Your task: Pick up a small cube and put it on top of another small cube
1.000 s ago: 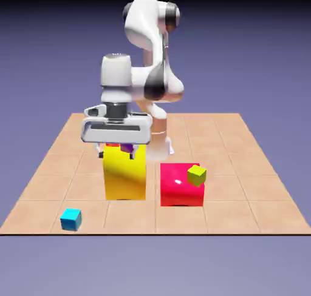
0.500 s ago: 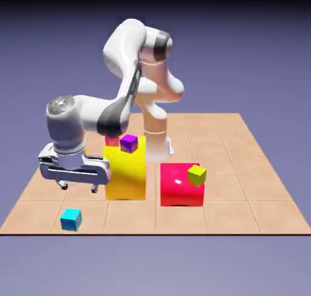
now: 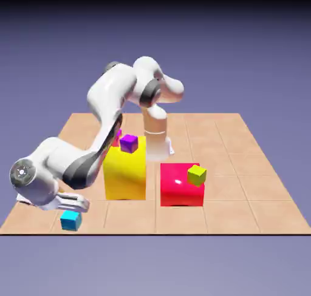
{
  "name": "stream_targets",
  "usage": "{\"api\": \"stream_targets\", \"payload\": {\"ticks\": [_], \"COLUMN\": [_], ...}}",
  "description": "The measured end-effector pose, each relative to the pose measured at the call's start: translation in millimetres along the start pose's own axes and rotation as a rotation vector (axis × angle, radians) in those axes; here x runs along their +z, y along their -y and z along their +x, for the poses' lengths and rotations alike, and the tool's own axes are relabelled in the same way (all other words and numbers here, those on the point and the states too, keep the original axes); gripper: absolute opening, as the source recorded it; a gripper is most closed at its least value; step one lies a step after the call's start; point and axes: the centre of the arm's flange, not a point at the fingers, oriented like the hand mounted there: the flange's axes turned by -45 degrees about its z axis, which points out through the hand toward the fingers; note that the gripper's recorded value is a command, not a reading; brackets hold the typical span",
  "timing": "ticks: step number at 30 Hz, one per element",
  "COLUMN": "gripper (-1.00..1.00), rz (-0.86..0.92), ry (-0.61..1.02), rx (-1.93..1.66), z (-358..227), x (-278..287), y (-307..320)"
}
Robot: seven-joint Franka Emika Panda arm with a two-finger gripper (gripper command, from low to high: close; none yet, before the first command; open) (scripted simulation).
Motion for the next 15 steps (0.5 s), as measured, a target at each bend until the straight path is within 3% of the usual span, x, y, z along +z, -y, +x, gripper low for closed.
{"api": "stream_targets", "payload": {"ticks": [4, 14, 15], "gripper": [0.0, 0.0, -1.0], "rz": [0.0, 0.0, 0.0], "ry": [0.123, 0.131, 0.131], "rx": [-0.011, -0.013, -0.013], "z": [16, 23, 23], "x": [30, 96, 97], "y": [-4, -5, -4]}}
